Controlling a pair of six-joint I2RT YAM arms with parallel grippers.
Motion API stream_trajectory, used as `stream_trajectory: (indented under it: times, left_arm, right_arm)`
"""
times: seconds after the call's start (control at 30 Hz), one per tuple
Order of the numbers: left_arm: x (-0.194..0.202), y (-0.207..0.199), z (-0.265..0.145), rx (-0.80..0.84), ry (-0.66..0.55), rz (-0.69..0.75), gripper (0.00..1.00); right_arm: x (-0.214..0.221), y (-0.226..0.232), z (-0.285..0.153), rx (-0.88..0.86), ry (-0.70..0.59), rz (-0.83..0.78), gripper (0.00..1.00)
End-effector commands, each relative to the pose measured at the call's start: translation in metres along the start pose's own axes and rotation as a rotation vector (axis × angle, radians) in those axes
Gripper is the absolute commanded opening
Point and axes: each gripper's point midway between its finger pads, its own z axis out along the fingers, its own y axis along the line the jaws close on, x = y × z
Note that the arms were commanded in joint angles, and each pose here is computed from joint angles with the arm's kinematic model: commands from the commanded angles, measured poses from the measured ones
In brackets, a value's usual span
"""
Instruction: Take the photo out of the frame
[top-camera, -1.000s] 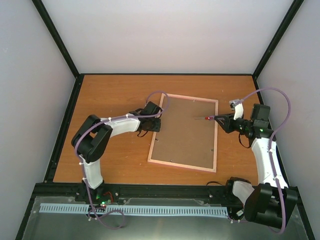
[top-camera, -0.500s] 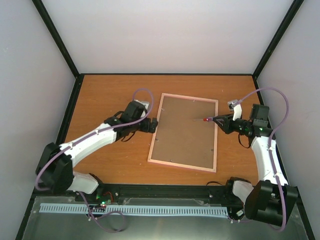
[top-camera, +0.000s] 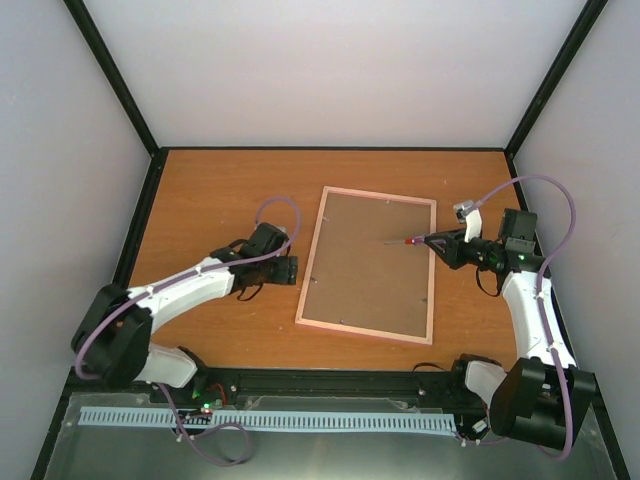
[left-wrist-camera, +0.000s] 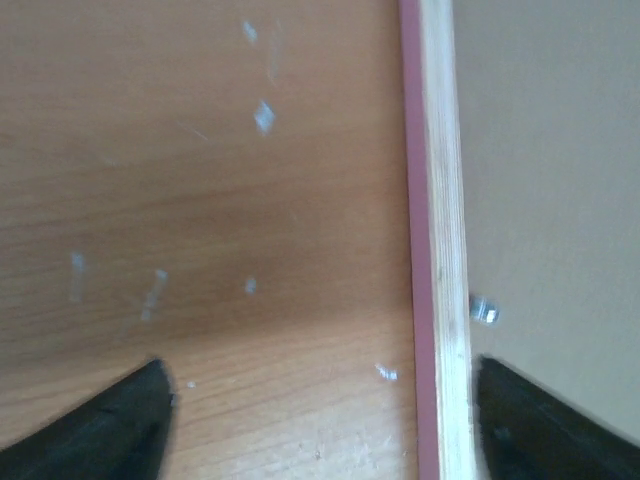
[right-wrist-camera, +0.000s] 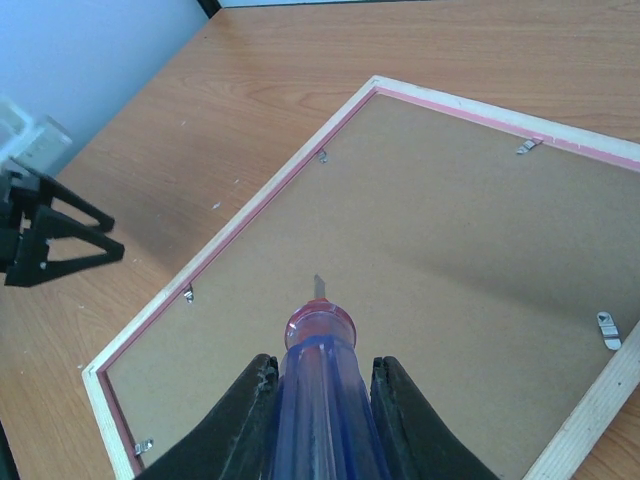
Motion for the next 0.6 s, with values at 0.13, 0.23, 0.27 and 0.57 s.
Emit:
stream_trajectory:
  times: [0.13,0.23,0.27,0.57]
  left_arm:
    - [0.041,-0.052,0.005,0.323,0.094,-0.073,0.56]
    - [0.056,-0.049,0.011,0.289,0.114,-0.085,0.56]
    - [0.060,-0.051,0.014,0.294,0.120,-0.081,0.55]
    - [0.072,-0.041,0.041,0.091,0.160,-0.095,0.43]
  right_arm:
    - [-0.009,0.017,0.007,-0.043,0.019,-0.105,0.03]
    - [-0.003,0.033,0.021,-0.087,0.062,-0.141,0.03]
    - [-0.001,0.038,0.025,-0.102,0.073,-0.157,0.03]
    - [0.018,0.077,0.050,-0.238,0.161,-0.235,0.03]
